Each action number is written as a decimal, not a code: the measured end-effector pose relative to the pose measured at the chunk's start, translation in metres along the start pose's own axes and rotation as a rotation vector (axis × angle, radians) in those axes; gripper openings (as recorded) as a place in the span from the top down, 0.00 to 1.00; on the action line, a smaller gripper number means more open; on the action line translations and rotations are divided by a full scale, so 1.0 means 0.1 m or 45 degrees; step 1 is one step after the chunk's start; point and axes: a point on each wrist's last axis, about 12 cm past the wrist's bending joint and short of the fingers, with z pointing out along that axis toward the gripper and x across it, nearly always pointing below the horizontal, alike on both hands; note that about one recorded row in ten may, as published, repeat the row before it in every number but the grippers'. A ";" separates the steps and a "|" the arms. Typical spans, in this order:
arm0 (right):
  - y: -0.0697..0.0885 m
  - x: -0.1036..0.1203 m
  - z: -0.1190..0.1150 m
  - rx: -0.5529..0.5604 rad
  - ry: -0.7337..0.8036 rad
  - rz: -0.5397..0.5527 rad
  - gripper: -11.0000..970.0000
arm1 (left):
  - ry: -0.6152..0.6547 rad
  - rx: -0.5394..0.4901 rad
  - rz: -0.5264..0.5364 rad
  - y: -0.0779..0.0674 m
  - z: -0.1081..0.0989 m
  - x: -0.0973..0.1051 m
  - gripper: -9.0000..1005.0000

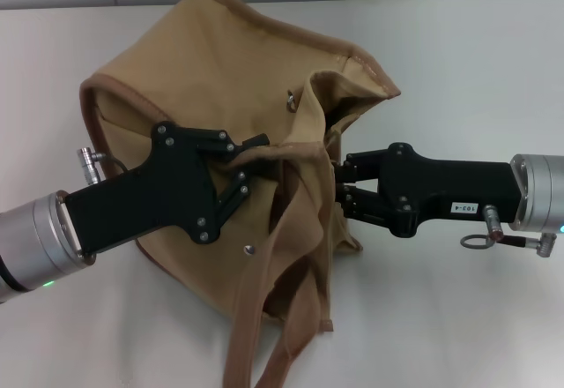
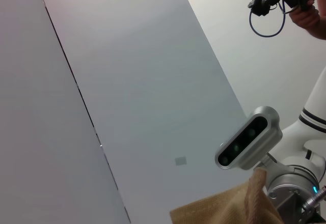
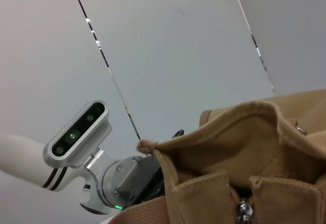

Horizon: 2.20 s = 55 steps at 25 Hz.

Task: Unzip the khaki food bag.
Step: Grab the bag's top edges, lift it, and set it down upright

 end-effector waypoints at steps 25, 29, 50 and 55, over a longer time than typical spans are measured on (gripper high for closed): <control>0.01 0.03 0.00 0.005 -0.001 -0.024 0.97 | 0.007 -0.004 -0.009 -0.02 -0.01 0.01 0.91; 0.00 0.04 -0.01 0.026 -0.003 -0.024 0.98 | 0.000 -0.005 -0.010 -0.02 -0.02 0.00 0.91; -0.02 0.13 -0.06 0.098 0.019 0.001 0.93 | -0.088 -0.185 -0.021 0.04 -0.07 -0.06 0.91; -0.01 0.18 -0.08 0.115 0.021 0.016 0.92 | -0.121 -0.345 -0.029 0.07 -0.15 -0.08 0.91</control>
